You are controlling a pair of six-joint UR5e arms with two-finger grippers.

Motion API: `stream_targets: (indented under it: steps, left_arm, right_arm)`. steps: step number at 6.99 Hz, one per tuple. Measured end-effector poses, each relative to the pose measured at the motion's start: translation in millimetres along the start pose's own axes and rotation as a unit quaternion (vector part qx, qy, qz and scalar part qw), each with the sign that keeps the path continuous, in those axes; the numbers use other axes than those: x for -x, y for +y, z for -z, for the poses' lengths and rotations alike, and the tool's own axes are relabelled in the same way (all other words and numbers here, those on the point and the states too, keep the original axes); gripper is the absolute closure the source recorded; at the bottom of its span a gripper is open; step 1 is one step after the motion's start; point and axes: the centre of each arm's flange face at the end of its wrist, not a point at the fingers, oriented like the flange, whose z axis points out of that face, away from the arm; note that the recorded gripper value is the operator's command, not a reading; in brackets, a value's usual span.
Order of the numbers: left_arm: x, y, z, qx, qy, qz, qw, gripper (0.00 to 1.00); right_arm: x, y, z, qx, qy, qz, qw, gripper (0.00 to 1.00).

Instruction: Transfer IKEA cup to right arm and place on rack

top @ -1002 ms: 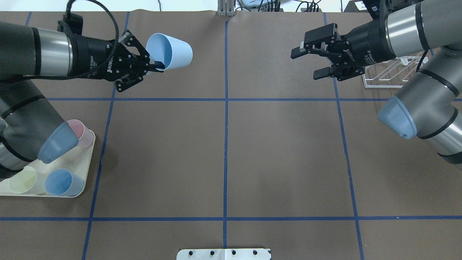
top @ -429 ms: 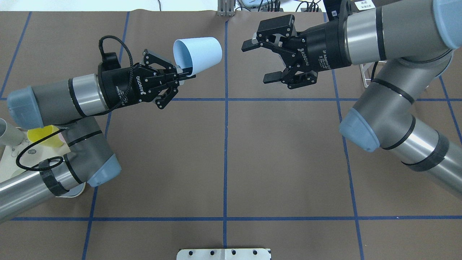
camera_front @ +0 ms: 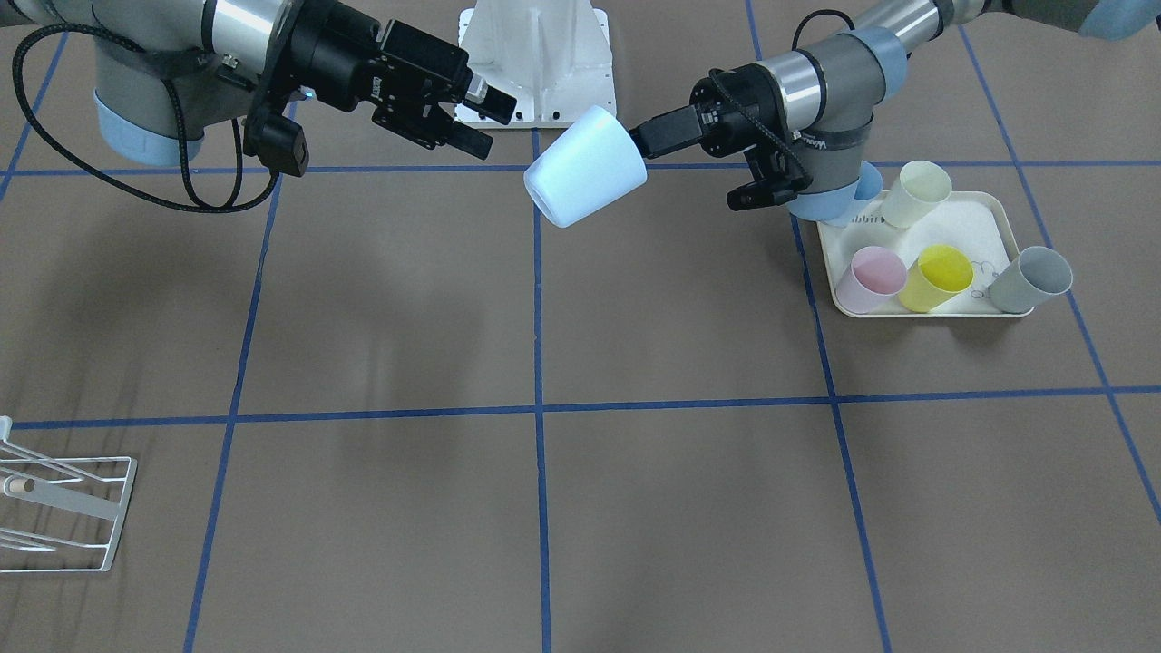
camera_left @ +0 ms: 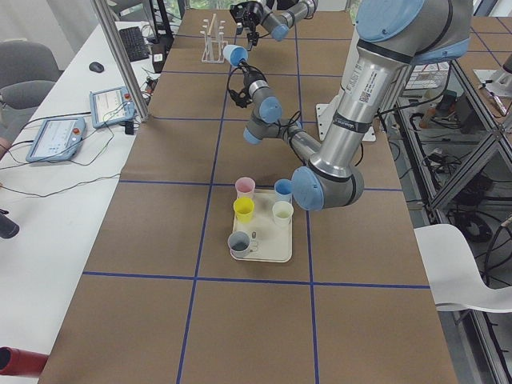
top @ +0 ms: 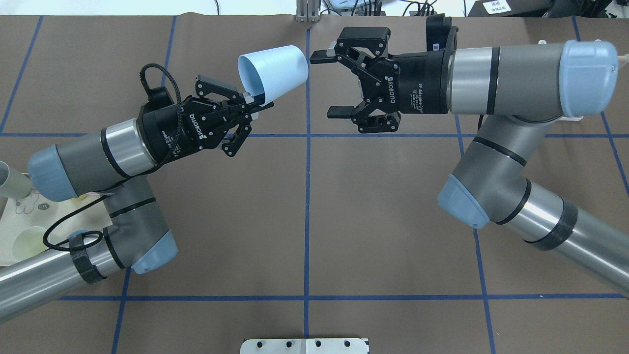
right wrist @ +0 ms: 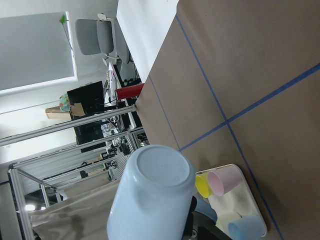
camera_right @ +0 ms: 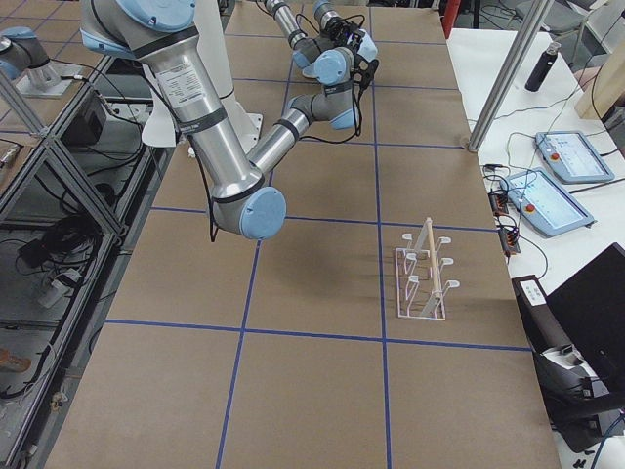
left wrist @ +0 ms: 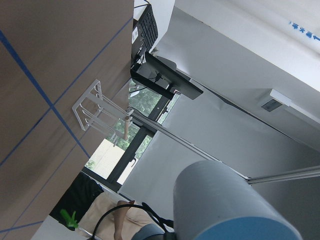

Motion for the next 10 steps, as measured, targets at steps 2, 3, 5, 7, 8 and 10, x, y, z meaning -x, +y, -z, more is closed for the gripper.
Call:
stream_targets:
  steps: [2,3,5,7,8,10]
  left_arm:
    - [4.0,9.6,-7.5,0.012,0.010,0.012,0.9998,1.00]
    - [10.5,14.1,-10.8,0.016,0.008,0.018,0.9997,1.00]
    - [20.4,20.2,-13.7,0.022,0.003,0.025,0.9994,1.00]
    - [25.8,26.6,-16.8,0.028,0.001,0.031,0.9991,1.00]
    - [26.1,28.8,-18.5,0.030,0.002,0.032,0.9990,1.00]
    - [24.9,31.6,-19.9,0.034,0.004,0.032,0.9989,0.77]
  right_arm:
    - [-9.3,1.6,-8.5,-0.003,-0.022,-0.021,0.9995,0.01]
    - [-11.2,3.3,-11.2,-0.003,-0.025,-0.025,0.9994,0.01]
    - [-11.6,4.0,-12.8,-0.007,-0.030,-0.033,0.9990,0.01]
    - [-13.6,4.7,-14.9,-0.008,-0.030,-0.038,0.9988,0.01]
    - [-14.5,5.0,-15.8,-0.008,-0.030,-0.040,0.9987,0.01]
    - [-16.3,5.4,-16.6,-0.008,-0.030,-0.044,0.9985,0.55]
